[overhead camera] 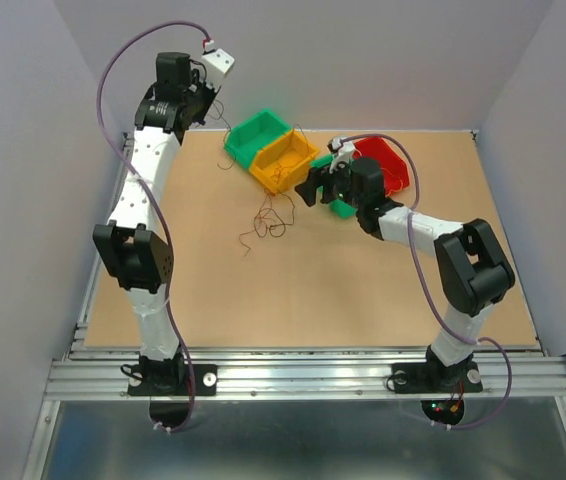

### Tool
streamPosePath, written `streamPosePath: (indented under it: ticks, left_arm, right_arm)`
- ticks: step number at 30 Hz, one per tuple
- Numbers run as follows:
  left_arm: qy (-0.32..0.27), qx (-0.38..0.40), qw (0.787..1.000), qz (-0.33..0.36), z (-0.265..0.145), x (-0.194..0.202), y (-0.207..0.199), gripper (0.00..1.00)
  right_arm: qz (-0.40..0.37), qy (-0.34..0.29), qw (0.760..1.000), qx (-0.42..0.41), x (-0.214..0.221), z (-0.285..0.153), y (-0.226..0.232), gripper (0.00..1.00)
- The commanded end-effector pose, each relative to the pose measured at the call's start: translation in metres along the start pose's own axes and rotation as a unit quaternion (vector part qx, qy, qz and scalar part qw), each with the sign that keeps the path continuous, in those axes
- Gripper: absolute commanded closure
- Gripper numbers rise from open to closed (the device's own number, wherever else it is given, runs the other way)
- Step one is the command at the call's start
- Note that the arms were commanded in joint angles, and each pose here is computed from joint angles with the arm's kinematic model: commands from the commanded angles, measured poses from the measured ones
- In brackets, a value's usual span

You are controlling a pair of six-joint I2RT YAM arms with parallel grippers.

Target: Untangle the cables

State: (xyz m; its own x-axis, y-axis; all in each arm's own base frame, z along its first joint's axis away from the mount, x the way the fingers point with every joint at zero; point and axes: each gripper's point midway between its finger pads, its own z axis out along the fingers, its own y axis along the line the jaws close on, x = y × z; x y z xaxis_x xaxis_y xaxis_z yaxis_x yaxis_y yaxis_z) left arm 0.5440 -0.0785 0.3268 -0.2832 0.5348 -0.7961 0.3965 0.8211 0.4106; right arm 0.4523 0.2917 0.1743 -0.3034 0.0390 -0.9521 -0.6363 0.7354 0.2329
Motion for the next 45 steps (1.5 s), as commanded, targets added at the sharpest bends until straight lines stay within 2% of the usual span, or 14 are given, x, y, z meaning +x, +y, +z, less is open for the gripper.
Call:
streamPosePath:
  ticks: [1,10,17,22,29,33,40,45]
  left_arm:
    - [-0.063,-0.045,0.997,-0.008,-0.006,-0.049,0.025,1.0]
    - [-0.141,-0.087,0.986,0.031,0.031,-0.095,0.009,1.0]
    - [-0.125,-0.147,0.977,0.09,0.071,-0.097,-0.014,1.0]
    - [-0.116,-0.169,0.974,0.097,0.104,-0.082,-0.016,1.0]
    - [-0.089,-0.086,0.988,0.094,0.167,-0.026,-0.063,1.0]
    - [-0.086,-0.051,0.992,0.077,0.188,-0.005,-0.077,1.0]
    - [-0.107,0.024,0.993,0.039,0.202,0.011,-0.086,1.0]
    - [-0.097,0.082,0.992,0.025,0.204,0.025,-0.108,1.0]
  right_arm:
    - [-0.008,-0.065,0.998,0.008,-0.038,-0.008,0.006,0.17]
    - [-0.009,-0.082,0.996,0.024,-0.044,-0.015,0.002,0.17]
    - [-0.011,-0.097,0.995,0.024,-0.048,-0.023,0.004,0.17]
    - [-0.016,-0.108,0.994,0.025,-0.055,-0.03,0.006,0.17]
    - [-0.027,-0.116,0.992,0.041,-0.06,-0.041,0.003,0.17]
    - [-0.03,-0.116,0.992,0.044,-0.059,-0.043,0.003,0.17]
    - [-0.036,-0.12,0.991,0.051,-0.062,-0.047,0.001,0.17]
    - [-0.036,-0.12,0.991,0.048,-0.063,-0.046,0.003,0.17]
